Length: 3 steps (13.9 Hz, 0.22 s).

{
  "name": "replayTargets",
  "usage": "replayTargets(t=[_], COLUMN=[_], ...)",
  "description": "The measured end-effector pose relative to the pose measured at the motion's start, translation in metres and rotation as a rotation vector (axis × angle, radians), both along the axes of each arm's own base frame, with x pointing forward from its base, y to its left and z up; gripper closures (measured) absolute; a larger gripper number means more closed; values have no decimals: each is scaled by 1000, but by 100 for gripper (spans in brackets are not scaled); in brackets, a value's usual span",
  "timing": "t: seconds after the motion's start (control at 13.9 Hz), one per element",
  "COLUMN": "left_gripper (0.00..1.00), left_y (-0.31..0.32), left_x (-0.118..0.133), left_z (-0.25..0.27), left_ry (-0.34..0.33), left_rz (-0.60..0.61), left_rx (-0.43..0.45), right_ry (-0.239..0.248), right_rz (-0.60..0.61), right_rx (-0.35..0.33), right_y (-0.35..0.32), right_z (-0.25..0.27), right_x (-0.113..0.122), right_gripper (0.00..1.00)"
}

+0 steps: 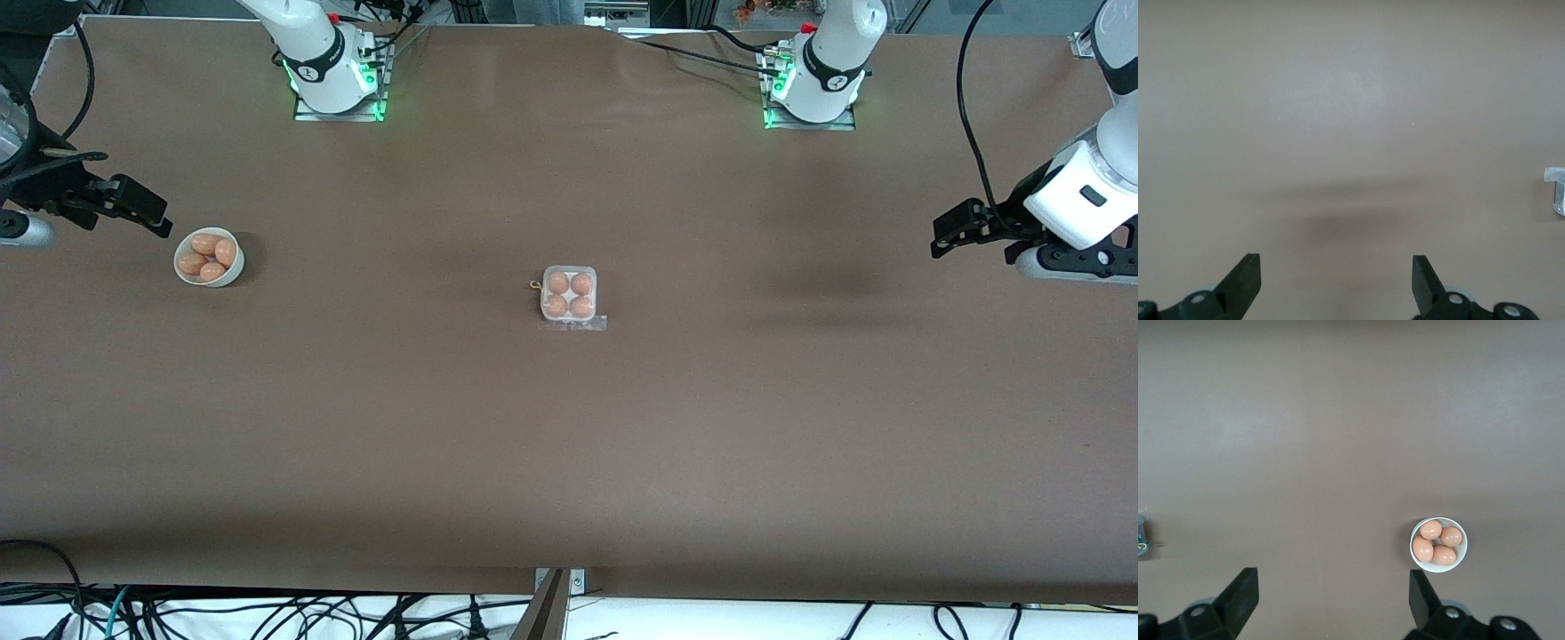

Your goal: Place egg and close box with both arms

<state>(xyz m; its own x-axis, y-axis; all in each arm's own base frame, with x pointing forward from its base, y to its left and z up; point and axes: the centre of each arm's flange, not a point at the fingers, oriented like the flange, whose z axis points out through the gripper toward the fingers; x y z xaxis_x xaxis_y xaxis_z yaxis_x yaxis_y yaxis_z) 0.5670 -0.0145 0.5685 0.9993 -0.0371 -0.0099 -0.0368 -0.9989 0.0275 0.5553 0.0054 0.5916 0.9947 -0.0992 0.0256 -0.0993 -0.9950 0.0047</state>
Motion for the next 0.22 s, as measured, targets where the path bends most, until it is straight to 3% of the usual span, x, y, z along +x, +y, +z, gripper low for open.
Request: replayTargets(t=[0.22], left_gripper=[0], left_y=[0], left_x=[-4], left_z=[10], left_ry=[-19], left_rz=[0], left_rx=[-1], right_ry=[0], right_rz=[0], right_rx=[0], right_y=[0], right_z=[0], right_x=[0], right_gripper=[0])
